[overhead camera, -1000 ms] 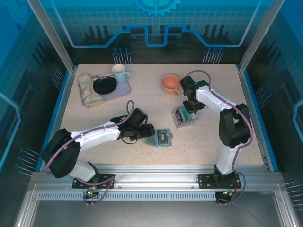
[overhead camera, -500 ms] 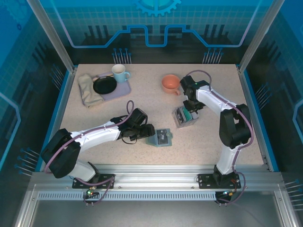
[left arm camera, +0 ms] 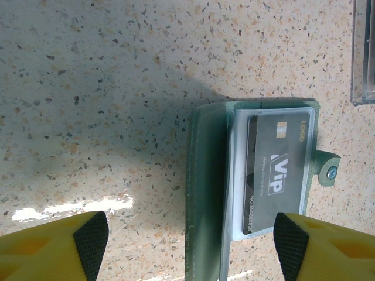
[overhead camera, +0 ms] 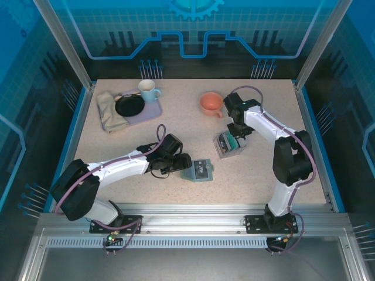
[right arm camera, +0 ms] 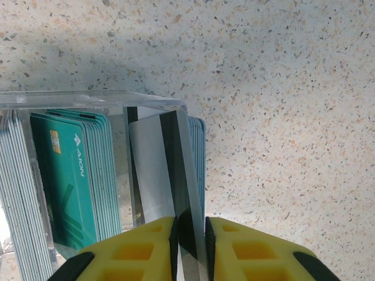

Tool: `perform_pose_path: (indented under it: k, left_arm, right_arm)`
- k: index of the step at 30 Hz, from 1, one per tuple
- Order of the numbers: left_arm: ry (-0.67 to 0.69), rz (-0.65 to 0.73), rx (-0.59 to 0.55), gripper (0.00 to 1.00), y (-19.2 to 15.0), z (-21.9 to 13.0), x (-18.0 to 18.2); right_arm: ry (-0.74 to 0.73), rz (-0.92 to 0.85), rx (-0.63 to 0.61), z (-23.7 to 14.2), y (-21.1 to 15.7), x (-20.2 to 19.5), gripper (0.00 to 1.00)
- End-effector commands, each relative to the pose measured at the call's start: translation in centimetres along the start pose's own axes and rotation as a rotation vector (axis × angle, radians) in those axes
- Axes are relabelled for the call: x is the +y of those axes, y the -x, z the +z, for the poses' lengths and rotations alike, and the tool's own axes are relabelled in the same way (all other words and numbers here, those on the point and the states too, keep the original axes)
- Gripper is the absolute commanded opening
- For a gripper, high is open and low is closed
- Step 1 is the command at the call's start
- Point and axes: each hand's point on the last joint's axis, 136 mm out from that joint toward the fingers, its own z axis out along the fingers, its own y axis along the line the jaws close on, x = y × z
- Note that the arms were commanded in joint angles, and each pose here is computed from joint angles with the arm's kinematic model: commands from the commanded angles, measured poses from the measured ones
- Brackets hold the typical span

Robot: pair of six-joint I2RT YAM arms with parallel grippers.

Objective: Put the credit cards into the card holder

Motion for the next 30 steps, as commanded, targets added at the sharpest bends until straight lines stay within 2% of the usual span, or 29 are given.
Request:
perform_pose_path:
  k: [1,4,6,15,19,24,28,30]
  left_arm:
    - [-0.017,-0.003,-0.002,0.78,0.3,-0.6,-0.5]
    - [-0.015,-0.003,-0.007,0.78,0.4,-0.7,-0.4]
    - [-0.013,-0.002,-0.01,0.78,0.4,-0.8,-0.3]
    - [-0.012,-0.001,-0.027,0.78,0.6,-1.7,-0.3]
    - [-0.012,0.002,-0.054,0.79,1.0,-2.9,-0.5]
    - [-0.08,-0.034,-0.118,0.81,2.3,-6.1,-1.5]
    - [-0.296,-0.087,-0.15,0.83,4.1,-9.0,-4.7]
    - [-0.431,-0.078,-0.126,0.83,4.4,-10.2,-7.3]
  right_arm:
    - [0.003,0.008,-0.014,-1.6,-0.5,-0.2,0.19]
    - [0.028,0.016,-0.023,-2.1,-0.5,0.0,0.19]
    - [0.054,0.02,-0.023,-2.5,-0.6,0.4,0.11]
    - [0.133,0.066,-0.075,-4.5,-0.4,1.0,0.1]
    - [0.212,0.11,-0.127,-7.0,-0.2,1.5,0.07]
    - [0.485,0.222,-0.269,-12.1,0.3,3.6,0.06]
    - [0.847,0.332,-0.373,-16.5,0.7,6.9,0.05]
    - [0.99,0.388,-0.38,-17.8,0.7,8.1,0.04]
